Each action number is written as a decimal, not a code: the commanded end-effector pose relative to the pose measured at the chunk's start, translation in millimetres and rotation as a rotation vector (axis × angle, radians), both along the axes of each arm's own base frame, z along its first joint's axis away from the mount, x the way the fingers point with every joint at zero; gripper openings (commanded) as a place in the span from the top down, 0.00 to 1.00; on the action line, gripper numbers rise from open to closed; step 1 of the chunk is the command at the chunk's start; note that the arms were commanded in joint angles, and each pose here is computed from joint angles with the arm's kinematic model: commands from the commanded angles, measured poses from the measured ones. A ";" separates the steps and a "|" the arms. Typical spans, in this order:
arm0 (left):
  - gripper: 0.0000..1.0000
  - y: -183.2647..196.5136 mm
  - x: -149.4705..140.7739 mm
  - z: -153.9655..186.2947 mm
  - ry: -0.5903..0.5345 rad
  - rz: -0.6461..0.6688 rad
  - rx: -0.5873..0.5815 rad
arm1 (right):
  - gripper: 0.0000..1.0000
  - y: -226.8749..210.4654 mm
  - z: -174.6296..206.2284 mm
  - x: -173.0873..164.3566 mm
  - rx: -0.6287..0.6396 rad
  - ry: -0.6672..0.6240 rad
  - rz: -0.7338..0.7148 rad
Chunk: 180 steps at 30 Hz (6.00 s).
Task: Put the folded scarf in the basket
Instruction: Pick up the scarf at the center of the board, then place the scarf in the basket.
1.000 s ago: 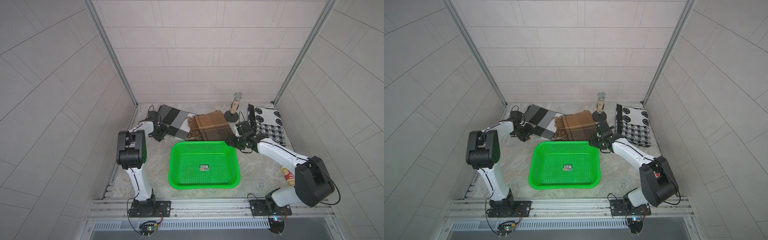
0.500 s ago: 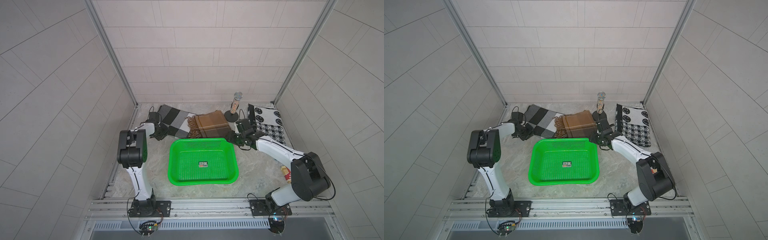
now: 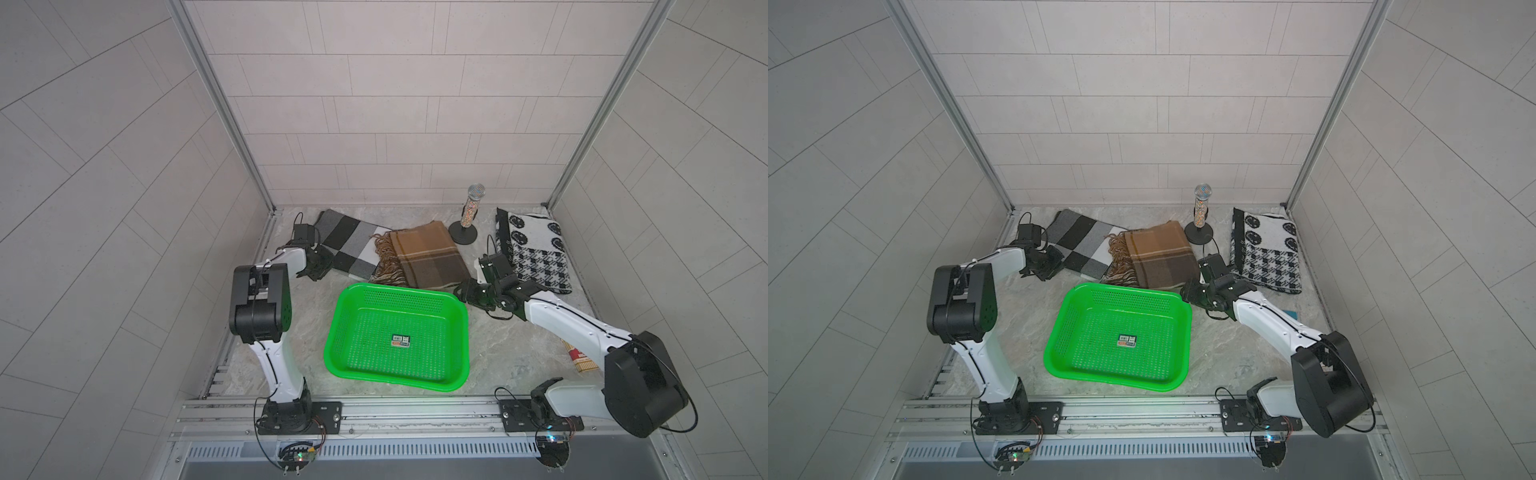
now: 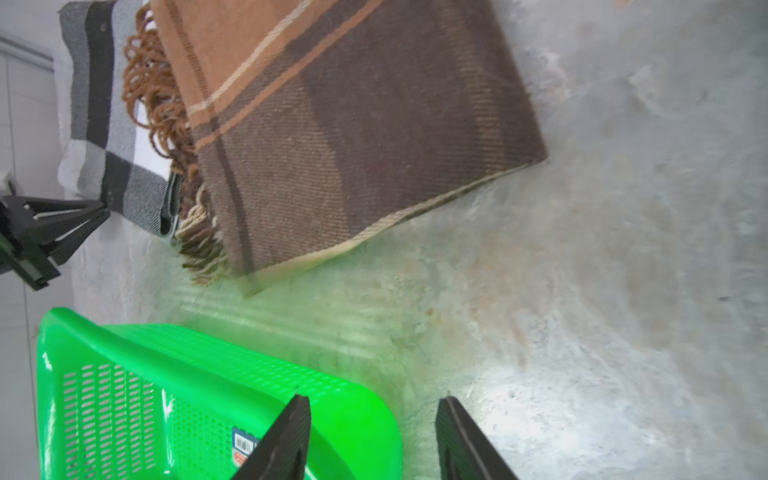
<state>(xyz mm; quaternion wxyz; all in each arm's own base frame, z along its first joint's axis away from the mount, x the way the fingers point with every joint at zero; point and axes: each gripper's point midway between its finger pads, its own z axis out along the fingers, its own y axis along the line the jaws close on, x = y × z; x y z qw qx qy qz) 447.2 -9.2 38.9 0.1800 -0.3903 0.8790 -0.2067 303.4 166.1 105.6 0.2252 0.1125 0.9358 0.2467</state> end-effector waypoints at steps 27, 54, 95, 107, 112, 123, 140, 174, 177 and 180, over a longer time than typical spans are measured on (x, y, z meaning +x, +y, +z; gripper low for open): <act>0.59 1.8 -27.6 85.6 -0.133 -0.024 0.061 | 0.57 29.8 -70.2 105.6 0.014 0.053 -0.100; 0.57 -36.9 -3.2 72.4 -0.107 -0.194 0.047 | 0.57 -63.8 -1.2 39.6 -0.128 -0.058 -0.205; 0.49 -167.7 -6.9 164.4 -0.337 -0.589 0.098 | 1.00 -47.2 -87.1 53.5 0.131 0.200 -0.481; 0.35 -274.7 29.5 117.3 -0.344 -1.100 0.154 | 1.00 -95.5 -102.6 -0.1 0.036 0.337 -0.358; 0.32 -305.6 22.3 77.1 -0.285 -1.266 0.131 | 1.00 -93.0 -97.5 3.1 0.038 0.326 -0.329; 0.18 -329.3 18.4 23.8 -0.213 -1.362 0.160 | 1.00 -88.1 -97.3 11.5 0.032 0.338 -0.290; 0.14 -364.9 32.1 -10.2 -0.260 -1.412 0.199 | 0.97 -88.3 -91.1 7.2 0.054 0.333 -0.323; 1.00 -377.6 17.7 7.5 -0.195 -1.309 0.182 | 1.00 -81.5 -102.8 -0.7 0.194 0.318 -0.452; 1.00 -373.3 24.9 20.7 -0.206 -1.259 0.216 | 1.00 -83.1 -83.6 4.4 0.172 0.268 -0.443; 1.00 -369.3 29.8 37.0 -0.223 -1.220 0.233 | 1.00 -83.8 -58.5 12.6 0.158 0.213 -0.434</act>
